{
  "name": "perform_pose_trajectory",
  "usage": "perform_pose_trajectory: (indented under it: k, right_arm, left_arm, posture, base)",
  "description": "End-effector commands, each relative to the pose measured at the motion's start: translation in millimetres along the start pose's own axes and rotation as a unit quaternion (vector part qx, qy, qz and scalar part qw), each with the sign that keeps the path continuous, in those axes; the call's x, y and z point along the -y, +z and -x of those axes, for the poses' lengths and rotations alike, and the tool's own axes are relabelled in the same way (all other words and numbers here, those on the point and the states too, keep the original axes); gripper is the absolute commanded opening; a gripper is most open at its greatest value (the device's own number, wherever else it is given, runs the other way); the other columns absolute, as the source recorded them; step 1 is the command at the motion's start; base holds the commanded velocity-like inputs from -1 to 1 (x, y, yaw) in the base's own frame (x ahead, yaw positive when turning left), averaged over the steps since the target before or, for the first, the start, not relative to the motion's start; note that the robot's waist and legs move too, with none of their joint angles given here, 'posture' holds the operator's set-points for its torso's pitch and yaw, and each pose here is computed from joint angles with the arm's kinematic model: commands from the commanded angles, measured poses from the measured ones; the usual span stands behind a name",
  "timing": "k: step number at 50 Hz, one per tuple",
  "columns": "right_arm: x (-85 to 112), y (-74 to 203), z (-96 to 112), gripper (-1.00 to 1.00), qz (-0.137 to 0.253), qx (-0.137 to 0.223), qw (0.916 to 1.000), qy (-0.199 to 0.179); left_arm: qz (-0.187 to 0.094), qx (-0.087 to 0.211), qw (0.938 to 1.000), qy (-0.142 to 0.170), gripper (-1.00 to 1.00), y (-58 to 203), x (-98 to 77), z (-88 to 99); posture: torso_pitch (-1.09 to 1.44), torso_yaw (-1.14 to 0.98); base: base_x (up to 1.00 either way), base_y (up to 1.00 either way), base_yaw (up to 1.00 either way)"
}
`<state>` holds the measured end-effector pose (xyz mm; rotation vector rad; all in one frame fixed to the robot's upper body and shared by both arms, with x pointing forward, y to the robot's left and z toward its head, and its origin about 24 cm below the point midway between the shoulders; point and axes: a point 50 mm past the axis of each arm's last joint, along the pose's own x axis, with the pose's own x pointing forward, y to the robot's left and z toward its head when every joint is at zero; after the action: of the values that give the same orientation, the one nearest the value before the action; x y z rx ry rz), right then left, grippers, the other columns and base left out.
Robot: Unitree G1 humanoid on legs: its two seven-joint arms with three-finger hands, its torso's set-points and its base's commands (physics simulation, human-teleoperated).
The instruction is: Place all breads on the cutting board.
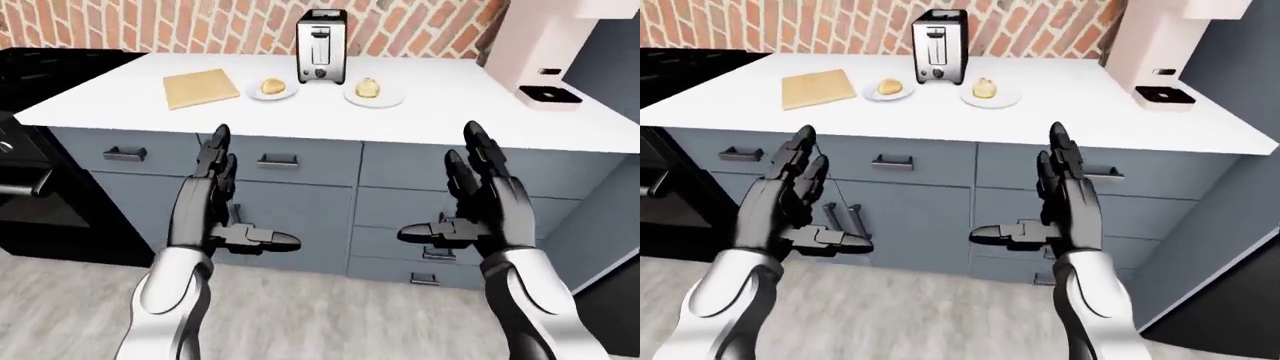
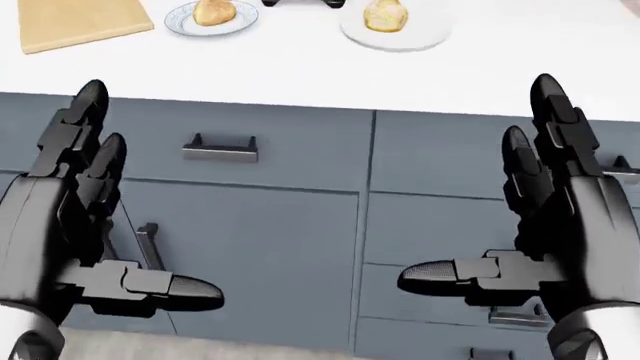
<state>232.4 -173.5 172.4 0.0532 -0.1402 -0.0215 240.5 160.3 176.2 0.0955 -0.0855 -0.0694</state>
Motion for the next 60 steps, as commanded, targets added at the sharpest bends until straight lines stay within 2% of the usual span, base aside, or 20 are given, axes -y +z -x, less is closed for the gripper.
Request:
perform_pose_trajectory:
  k: [1, 22, 60]
  right_arm:
    - [-3.9, 12.9, 0.4, 1.0, 0.001, 0.042, 0.999, 0.013]
    - [-5.5, 33.4, 3.8, 1.0, 0.004, 0.062, 0.9979, 0.015]
    - [-0.6, 45.1, 12.8, 1.0, -0.021, 0.078, 0.9967, 0.009]
  left_arm:
    - [-0.009, 0.042, 0.999, 0.008, 1.0, 12.3, -3.4, 1.1]
    - [-0.011, 0.062, 0.9979, 0.016, 1.0, 39.5, -12.7, 5.4]
    - [-0.019, 0.072, 0.9971, 0.013, 1.0, 50.2, -13.7, 6.1]
  posture:
    - [0.0, 0.0]
    - [0.0, 0.0]
    - [0.0, 0.0]
  base:
    - [0.53, 0.0, 0.0]
    - [0.48, 0.01, 0.0]
    - [0.14, 0.0, 0.0]
